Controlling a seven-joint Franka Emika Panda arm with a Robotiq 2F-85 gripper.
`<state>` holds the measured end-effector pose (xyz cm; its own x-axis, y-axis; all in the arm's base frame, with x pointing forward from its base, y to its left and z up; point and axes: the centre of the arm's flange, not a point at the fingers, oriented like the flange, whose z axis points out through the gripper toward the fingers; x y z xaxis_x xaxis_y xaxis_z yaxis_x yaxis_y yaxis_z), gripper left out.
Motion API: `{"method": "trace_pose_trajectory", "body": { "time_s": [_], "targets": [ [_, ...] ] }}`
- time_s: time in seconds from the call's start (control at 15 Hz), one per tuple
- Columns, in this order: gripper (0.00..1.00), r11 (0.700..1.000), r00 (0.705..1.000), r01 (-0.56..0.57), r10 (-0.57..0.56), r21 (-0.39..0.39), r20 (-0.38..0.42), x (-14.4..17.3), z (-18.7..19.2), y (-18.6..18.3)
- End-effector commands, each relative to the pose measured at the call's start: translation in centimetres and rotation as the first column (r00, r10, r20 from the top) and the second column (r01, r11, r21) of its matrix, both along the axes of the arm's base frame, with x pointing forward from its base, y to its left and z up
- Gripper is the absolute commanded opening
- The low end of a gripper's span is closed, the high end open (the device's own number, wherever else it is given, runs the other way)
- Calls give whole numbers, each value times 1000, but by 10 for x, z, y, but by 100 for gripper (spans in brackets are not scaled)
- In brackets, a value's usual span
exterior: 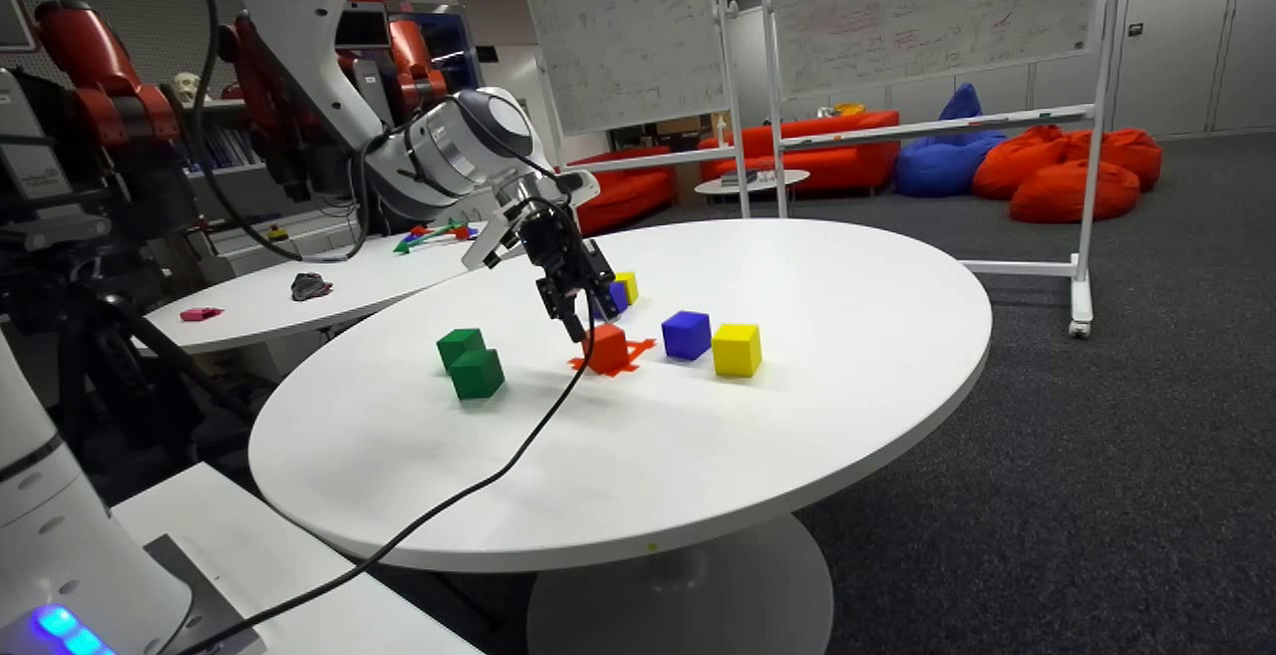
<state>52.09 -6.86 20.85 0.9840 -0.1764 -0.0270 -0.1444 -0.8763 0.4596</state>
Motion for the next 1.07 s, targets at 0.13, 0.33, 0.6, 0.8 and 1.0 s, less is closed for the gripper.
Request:
{"method": "trace_pose_trajectory", "body": {
  "time_s": [0.13, 0.33, 0.6, 0.8, 1.0],
  "targets": [
    [100, 1000, 1000, 2, -2, 1, 1, 0, 0, 1],
    [100, 1000, 1000, 2, -2, -1, 2, -5, -2, 1],
    [100, 1000, 1000, 18, -18, 2, -11, -22, -12, -8],
    [100, 999, 998, 46, -45, 8, -31, -37, -23, -19],
    [100, 999, 997, 46, -46, 1, -65, -31, -23, -16]
  ]
}}
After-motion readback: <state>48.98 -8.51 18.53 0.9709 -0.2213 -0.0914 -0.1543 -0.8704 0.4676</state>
